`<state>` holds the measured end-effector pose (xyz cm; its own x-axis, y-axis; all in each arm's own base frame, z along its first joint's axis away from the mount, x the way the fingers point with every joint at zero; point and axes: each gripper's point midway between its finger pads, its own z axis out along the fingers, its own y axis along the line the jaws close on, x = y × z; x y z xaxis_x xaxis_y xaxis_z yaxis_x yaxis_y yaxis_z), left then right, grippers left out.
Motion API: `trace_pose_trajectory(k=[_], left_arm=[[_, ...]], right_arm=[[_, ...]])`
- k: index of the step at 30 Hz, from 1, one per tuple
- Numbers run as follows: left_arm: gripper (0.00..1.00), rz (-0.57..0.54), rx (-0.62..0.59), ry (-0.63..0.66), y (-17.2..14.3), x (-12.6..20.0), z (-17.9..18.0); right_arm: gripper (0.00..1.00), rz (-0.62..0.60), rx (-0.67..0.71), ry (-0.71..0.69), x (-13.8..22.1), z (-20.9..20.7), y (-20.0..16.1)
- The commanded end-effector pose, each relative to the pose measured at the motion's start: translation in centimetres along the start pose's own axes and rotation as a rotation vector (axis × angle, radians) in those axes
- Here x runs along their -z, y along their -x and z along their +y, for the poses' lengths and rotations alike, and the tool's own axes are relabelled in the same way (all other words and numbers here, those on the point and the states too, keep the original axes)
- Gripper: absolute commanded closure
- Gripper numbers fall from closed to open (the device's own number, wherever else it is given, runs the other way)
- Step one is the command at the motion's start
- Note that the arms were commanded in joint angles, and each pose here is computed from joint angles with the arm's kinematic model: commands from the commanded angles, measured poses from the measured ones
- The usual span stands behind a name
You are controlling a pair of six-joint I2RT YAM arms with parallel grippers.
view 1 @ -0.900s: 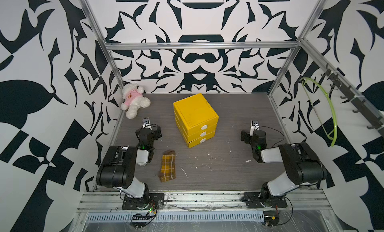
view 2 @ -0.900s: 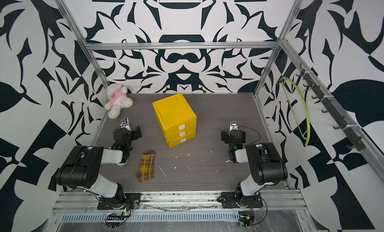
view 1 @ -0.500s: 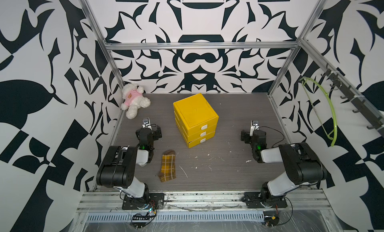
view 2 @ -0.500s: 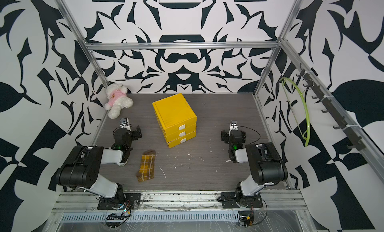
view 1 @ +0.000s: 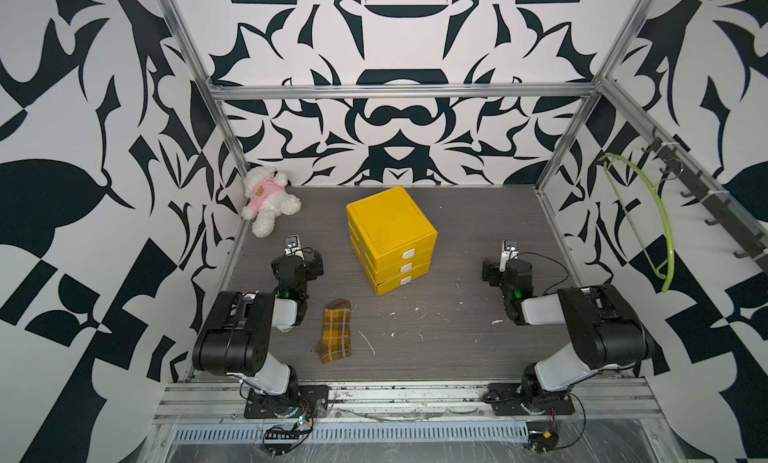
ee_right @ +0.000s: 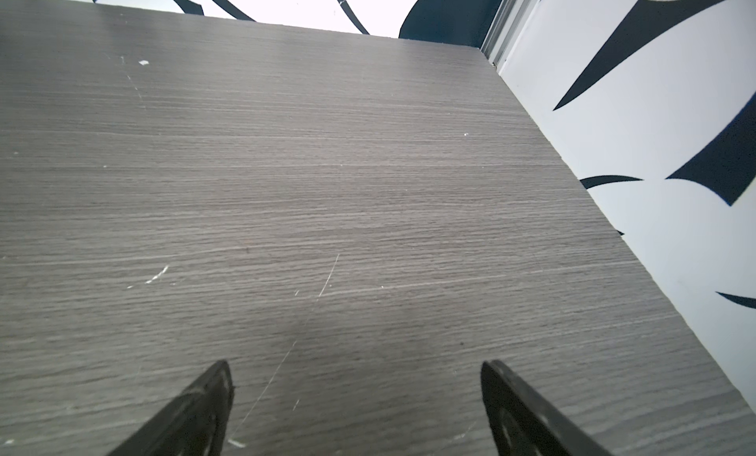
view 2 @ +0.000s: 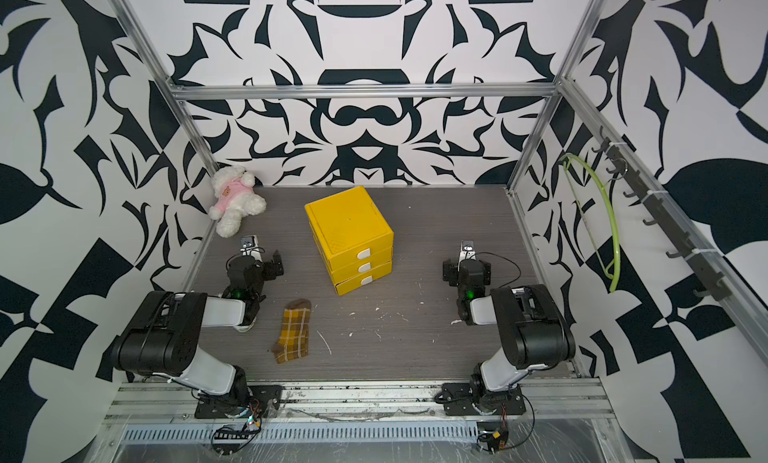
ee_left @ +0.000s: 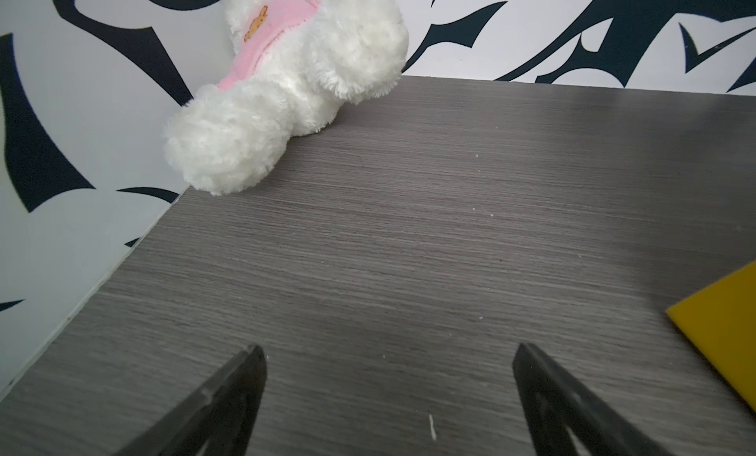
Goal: Take the postcards out of the drawer
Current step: Adjust the storage box at the center of the board.
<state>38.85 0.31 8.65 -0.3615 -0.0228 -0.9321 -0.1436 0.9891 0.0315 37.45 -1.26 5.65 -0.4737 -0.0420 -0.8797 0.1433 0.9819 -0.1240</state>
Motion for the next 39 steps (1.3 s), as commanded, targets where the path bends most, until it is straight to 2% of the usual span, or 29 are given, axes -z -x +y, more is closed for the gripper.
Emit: trace_pose_trajectory(k=[1,4,6,11,13,16,17,20,21,25,29,33,39], left_arm=[[0.00,-0.010,-0.039,-0.006,2.5,0.5,-0.6],[0.01,0.022,-0.043,0.003,4.5,0.8,-0.6],[0.01,0.001,-0.018,-0.023,6.7,1.2,-1.1],[0.01,0.004,0.115,-0.049,12.2,1.5,-1.8],[0.01,0.029,0.152,-0.093,13.9,1.3,-2.8],[0.01,0.061,0.216,-0.194,16.5,0.9,-4.9],[0.01,0.072,0.250,-0.218,17.3,0.7,-5.5],[0.01,0.072,0.298,-0.316,20.1,0.4,-7.4],[0.01,0.066,0.308,-0.339,20.9,0.4,-7.8],[0.01,0.048,0.321,-0.501,24.5,0.3,-10.8],[0.01,0.154,0.310,-0.696,25.7,0.2,-14.5],[0.01,0.284,0.317,-0.829,24.4,-0.3,-17.0],[0.01,0.438,0.324,-0.941,21.4,-0.6,-18.9]], right_arm=[[0.03,-0.029,-0.034,-0.063,0.3,-1.2,4.2],[0.06,0.025,-0.047,-0.120,0.6,-2.2,6.3],[0.07,0.028,-0.088,-0.113,1.3,-2.2,8.0],[0.13,0.074,-0.210,-0.019,4.2,-0.3,10.3],[0.20,0.096,-0.240,0.041,5.7,1.0,10.6],[0.39,0.151,-0.300,0.181,8.3,3.6,10.5],[0.49,0.172,-0.318,0.247,9.1,4.7,10.4],[0.90,0.183,-0.343,0.405,11.4,7.8,10.5],[1.00,0.176,-0.343,0.431,12.0,8.5,10.7],[1.00,0.137,-0.337,0.599,14.4,13.1,11.8],[1.00,0.087,-0.370,0.781,16.1,17.6,14.0],[1.00,0.066,-0.317,0.848,16.8,20.5,15.3],[1.00,0.056,-0.309,0.922,16.9,22.4,16.2]])
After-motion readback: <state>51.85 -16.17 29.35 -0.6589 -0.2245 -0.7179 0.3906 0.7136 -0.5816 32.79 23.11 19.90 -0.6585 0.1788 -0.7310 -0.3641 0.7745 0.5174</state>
